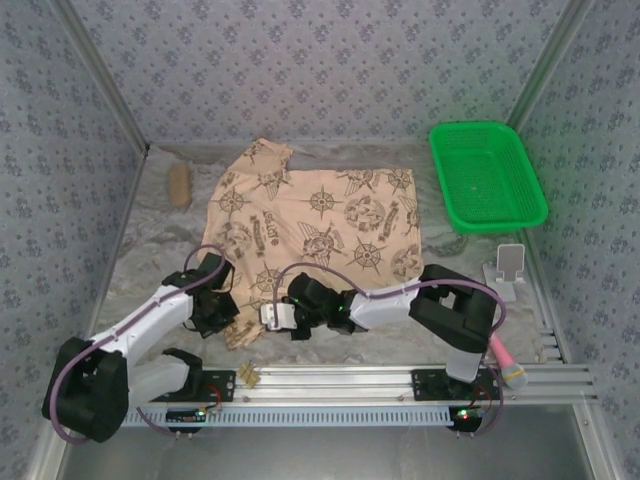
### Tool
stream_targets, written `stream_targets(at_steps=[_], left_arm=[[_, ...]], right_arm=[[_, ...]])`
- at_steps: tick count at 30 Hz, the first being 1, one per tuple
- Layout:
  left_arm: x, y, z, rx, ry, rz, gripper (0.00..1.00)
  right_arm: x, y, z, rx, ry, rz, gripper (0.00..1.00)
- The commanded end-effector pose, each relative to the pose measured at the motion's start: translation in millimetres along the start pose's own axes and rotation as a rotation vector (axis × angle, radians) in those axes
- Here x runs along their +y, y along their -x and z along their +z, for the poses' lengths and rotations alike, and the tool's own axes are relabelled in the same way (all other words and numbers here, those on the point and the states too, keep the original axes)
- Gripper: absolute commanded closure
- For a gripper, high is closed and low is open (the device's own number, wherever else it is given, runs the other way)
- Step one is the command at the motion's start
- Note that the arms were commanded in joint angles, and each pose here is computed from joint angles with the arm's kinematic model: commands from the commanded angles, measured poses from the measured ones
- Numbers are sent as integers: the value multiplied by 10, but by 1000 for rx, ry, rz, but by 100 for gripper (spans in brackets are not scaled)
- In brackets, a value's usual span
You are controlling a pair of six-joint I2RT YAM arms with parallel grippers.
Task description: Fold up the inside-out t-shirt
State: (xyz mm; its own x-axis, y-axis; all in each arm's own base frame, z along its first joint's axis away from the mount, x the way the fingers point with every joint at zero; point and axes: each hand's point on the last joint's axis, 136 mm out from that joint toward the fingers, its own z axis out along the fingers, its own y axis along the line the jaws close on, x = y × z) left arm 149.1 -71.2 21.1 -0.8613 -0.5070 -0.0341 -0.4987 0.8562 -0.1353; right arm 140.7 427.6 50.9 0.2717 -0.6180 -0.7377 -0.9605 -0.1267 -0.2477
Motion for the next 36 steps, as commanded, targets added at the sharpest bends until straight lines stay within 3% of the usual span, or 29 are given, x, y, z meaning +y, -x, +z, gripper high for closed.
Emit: stream_targets(at_steps=[1,3,4,5,6,7,12,17,21,23,26,27,31,34,36], left_arm=[[16,-71,-148,23,-11,4,100],[3,-97,-194,27,-33,-17,100],[33,-100,-228,20,-27,-35,92],[70,-108,-249,13,-17,-57,77],[104,-135,-255,12,-16,-87,64],[109,-168,-249,15,-35,-108,60],[199,-273,-239,-3,-47,-120,57],[233,-424,-145,40,-16,-109,57],[273,-502,-60,44,32,-85,57],[272,-542,7,51,42,-97,57],[200,-549,99,36,28,-97,59],[164,-538,129,29,19,-91,63],[115,-503,111,27,49,-44,100],[121,-461,6,14,84,-14,100],[71,-460,-62,16,62,-18,100]], right_arm=[[-19,289,-247,-83,26,36,100],[3,368,-362,-114,75,88,92],[45,334,-371,-102,103,106,79],[82,275,-358,-87,114,108,59],[129,182,-339,-64,119,100,45],[118,132,-336,-59,95,104,43],[-109,70,-655,-112,-84,176,42],[-225,-245,-1131,40,-149,83,40],[-757,-474,-1588,173,-433,119,40],[-1067,-616,-1892,244,-630,232,40],[-1173,-659,-2142,178,-706,378,40],[-1165,-643,-2172,137,-704,397,40],[-1150,-626,-2263,92,-712,428,41],[-1121,-761,-2280,195,-695,406,40],[-1023,-891,-2199,289,-600,337,38]])
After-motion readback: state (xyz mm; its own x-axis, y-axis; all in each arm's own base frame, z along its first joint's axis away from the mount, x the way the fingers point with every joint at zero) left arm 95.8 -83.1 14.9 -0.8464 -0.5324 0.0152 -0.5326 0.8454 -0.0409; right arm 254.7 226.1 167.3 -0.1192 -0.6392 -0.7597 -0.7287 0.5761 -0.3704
